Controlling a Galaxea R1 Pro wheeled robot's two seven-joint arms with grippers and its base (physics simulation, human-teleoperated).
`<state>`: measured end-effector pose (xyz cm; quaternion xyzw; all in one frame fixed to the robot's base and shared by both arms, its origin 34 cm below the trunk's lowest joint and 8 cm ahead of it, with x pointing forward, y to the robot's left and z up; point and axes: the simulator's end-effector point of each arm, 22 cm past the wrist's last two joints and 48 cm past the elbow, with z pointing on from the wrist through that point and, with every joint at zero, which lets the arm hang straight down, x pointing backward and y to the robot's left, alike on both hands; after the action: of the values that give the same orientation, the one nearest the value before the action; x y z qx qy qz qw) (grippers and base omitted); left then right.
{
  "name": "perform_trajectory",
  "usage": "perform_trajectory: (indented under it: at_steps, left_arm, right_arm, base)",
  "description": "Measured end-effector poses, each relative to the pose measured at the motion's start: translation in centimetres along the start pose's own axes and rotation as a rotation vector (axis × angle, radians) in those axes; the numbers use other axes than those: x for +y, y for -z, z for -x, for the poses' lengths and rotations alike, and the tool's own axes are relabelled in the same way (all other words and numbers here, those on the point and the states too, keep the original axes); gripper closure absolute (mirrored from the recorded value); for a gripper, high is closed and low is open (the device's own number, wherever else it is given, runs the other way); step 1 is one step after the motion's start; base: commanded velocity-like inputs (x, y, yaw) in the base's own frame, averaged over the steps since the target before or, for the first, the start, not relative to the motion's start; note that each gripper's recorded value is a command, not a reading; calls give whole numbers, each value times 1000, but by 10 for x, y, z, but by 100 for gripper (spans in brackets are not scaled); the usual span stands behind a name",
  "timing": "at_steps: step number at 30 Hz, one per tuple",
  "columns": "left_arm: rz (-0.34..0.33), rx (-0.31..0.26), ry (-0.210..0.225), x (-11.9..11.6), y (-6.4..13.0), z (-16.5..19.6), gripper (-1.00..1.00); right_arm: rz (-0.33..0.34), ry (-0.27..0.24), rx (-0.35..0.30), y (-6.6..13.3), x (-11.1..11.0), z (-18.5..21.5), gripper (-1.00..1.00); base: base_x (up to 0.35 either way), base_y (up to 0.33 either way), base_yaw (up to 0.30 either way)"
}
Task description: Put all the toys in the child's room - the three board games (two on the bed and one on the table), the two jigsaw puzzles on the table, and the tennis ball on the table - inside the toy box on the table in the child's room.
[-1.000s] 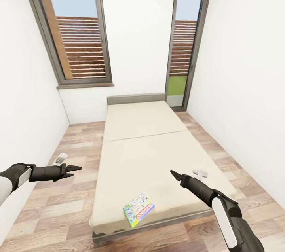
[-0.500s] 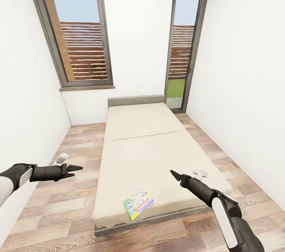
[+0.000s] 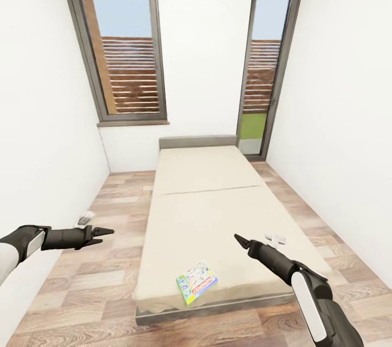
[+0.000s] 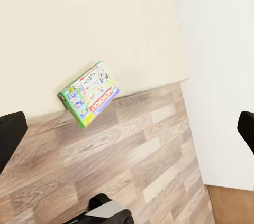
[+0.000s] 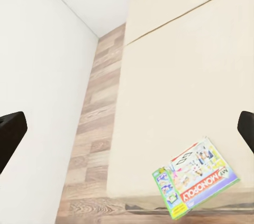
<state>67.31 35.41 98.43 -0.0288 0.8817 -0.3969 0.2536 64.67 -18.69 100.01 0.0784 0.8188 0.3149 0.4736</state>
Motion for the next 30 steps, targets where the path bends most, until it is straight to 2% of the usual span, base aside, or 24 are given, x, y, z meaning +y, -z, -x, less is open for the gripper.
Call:
perform_trajectory:
  at_steps: [8,13,23,30]
  left_arm:
    - [-4,-4,-5,-3,2,2,-100]
    - [-4,-5,-6,-4,2,2,-100]
    - [-6,-6,-5,-4,2,2,-100]
    - [-10,-8,-5,-5,2,3,-100]
  right_arm:
    - [3,3,-5,1,2,3,-100]
    - [2,3,-5,1,2,3,-100]
    - [4,4,-7,2,3,3,-100]
    - [4,3,-7,2,3,3,-100]
  base:
    - [0,-158,175]
    - [0,-26,76]
    - [0,1,238]
    - [0,0,35]
